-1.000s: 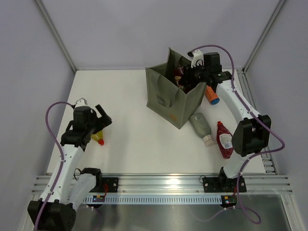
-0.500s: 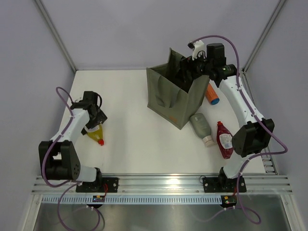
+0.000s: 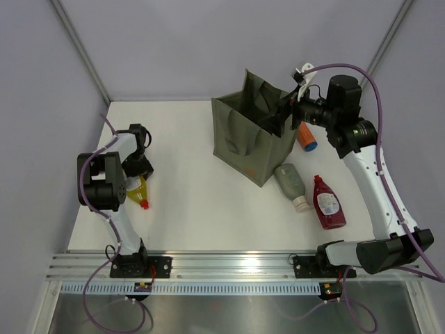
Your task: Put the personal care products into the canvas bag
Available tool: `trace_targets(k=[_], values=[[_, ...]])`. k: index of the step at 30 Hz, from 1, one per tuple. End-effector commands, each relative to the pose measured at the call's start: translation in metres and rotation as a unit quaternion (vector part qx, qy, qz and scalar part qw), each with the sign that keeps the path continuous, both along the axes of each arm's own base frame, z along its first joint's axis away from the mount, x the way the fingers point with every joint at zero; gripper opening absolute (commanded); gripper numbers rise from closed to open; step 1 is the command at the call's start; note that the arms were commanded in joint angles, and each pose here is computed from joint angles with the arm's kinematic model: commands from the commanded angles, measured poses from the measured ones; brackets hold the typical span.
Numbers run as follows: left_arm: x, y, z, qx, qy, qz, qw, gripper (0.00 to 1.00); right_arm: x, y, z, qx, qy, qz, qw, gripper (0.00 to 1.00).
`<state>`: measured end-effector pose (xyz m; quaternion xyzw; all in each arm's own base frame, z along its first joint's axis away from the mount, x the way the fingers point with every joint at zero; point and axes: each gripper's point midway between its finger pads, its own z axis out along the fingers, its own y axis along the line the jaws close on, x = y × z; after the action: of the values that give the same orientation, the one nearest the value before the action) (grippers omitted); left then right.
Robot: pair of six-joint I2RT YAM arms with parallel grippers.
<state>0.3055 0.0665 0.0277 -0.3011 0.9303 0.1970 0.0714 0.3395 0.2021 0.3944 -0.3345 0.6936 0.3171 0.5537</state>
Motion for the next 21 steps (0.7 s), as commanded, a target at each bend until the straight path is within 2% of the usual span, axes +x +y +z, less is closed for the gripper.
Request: trace_targets(k=[1, 3, 4, 6, 7, 11, 12, 13, 14, 16, 17, 19, 20, 21], values=[[0.001, -0.001, -0.020, -0.023, 0.034, -0.010, 0.999, 0.83, -0.019, 0.010, 0.002, 0.019, -0.009, 0.045, 0.999, 0.99], [-0.002, -0.003, -0.026, -0.032, 0.042, -0.012, 0.998, 0.71, -0.028, 0.010, 0.001, 0.026, -0.016, 0.054, 0.998, 1.00], [-0.004, -0.004, -0.028, -0.037, 0.045, -0.013, 0.998, 0.50, -0.031, 0.011, 0.003, 0.031, -0.017, 0.058, 0.998, 1.00], [-0.003, -0.009, -0.027, -0.054, 0.043, -0.023, 0.997, 0.20, -0.040, 0.012, 0.004, 0.039, -0.029, 0.070, 0.996, 1.00], [-0.003, -0.010, -0.025, -0.060, 0.037, -0.026, 0.997, 0.00, -0.044, 0.013, 0.004, 0.041, -0.032, 0.077, 0.996, 1.00], [0.011, -0.037, -0.006, -0.133, -0.039, -0.075, 0.988, 0.00, -0.067, 0.018, -0.004, 0.039, -0.029, 0.136, 0.990, 1.00], [0.016, -0.056, 0.000, -0.184, -0.065, -0.100, 0.976, 0.00, -0.071, 0.020, -0.014, 0.031, -0.010, 0.153, 0.988, 1.00], [0.029, -0.067, 0.017, -0.210, -0.118, -0.122, 0.963, 0.00, -0.076, 0.022, -0.012, 0.031, -0.003, 0.166, 0.986, 1.00], [0.025, -0.090, 0.020, -0.270, -0.131, -0.144, 0.943, 0.00, -0.085, 0.024, -0.021, 0.027, 0.031, 0.183, 0.982, 0.98], [0.036, -0.114, 0.040, -0.325, -0.186, -0.175, 0.911, 0.00, -0.086, 0.030, -0.030, 0.007, 0.036, 0.201, 0.979, 0.91], [0.028, -0.138, 0.045, -0.391, -0.194, -0.185, 0.881, 0.00, -0.095, 0.036, -0.040, -0.003, 0.059, 0.213, 0.975, 0.89], [0.034, -0.157, 0.060, -0.437, -0.236, -0.209, 0.842, 0.00, -0.095, 0.045, -0.055, -0.023, 0.072, 0.214, 0.974, 0.84], [0.023, -0.175, 0.066, -0.490, -0.235, -0.213, 0.812, 0.00, -0.099, 0.050, -0.063, -0.032, 0.083, 0.217, 0.972, 0.82], [0.028, -0.182, 0.073, -0.503, -0.255, -0.231, 0.793, 0.00, -0.109, 0.066, -0.072, -0.040, 0.098, 0.233, 0.967, 0.80]])
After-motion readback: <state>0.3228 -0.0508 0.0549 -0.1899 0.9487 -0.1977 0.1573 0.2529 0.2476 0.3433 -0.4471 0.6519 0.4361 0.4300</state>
